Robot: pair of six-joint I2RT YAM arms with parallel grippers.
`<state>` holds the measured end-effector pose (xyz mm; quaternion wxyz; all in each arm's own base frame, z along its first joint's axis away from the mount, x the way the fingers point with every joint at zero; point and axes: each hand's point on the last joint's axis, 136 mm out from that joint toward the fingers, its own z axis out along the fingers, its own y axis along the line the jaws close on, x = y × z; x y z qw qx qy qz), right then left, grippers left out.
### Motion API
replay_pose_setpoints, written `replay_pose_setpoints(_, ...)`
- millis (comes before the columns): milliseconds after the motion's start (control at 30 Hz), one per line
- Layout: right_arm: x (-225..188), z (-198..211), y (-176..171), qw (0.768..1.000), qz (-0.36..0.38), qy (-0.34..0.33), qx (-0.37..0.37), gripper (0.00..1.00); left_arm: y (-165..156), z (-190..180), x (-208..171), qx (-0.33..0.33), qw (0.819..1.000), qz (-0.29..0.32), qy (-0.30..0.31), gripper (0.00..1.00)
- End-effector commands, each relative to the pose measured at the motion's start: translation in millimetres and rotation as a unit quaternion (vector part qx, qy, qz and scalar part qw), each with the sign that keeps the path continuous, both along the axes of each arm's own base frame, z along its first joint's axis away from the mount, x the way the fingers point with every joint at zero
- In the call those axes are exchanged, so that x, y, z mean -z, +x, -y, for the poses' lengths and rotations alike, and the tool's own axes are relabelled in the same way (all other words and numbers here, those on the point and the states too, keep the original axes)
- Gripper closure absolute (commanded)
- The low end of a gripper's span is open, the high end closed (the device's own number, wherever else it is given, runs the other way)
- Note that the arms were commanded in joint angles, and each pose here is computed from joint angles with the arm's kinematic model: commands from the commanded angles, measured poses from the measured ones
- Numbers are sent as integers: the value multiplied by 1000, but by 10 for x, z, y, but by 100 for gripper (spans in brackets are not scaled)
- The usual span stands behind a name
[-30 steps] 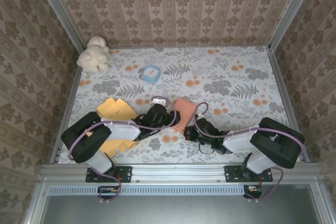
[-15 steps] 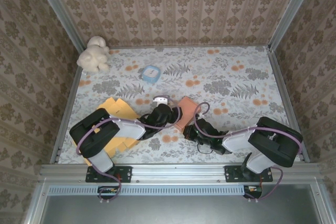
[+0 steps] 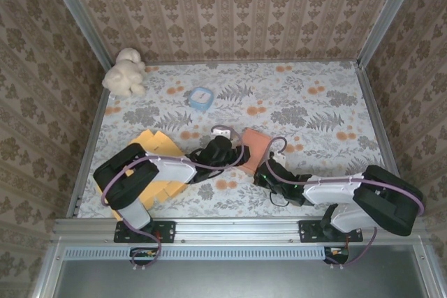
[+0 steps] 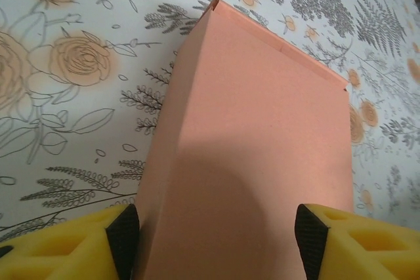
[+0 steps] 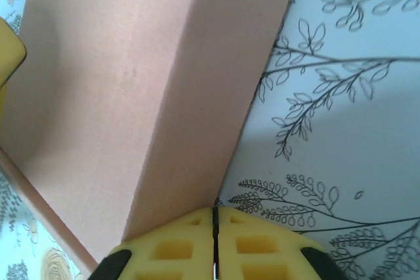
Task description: Fold the paper box
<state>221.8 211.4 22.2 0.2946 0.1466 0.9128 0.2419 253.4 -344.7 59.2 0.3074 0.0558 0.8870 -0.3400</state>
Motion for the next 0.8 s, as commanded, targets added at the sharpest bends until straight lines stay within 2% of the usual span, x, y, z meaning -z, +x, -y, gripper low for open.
replay_pose_setpoints(0, -138, 157, 39, 996, 25, -86, -18, 86, 9, -16, -13, 21, 999, -46, -10, 31)
replay_pose_setpoints(100, -278, 366, 32, 988, 38, -147, -19, 80, 157, -220, -75, -9, 999, -33, 7, 31)
replay_pose_setpoints(200, -529, 478, 43, 981, 62, -181, -31, 73, 179, -396, -196, -29, 999, -16, 13, 30)
replay_pose_setpoints(300, -808, 500, 121, 971, 92, -211, -62, 63, 92, -531, -300, -41, 999, -2, 17, 30)
replay_pose_setpoints(367, -961, 513, 222, 964, 102, -232, -79, 51, -21, -590, -360, -45, 999, 9, 16, 29)
replay_pose_setpoints(433, -1046, 486, 356, 962, 97, -234, -100, 50, -150, -616, -437, -45, 999, 26, 16, 29)
replay_pose_setpoints(533, -1086, 399, 621, 963, 78, -224, -130, 46, -361, -611, -514, -41, 998, 45, 14, 27)
replay_pose_setpoints(667, -1021, 311, 991, 956, 59, -236, -162, 41, -530, -564, -441, -35, 999, 38, 0, 27)
replay_pose_setpoints(767, -776, 241, 1225, 955, 27, -222, -193, 40, -592, -473, -374, -25, 999, 29, -10, 27)
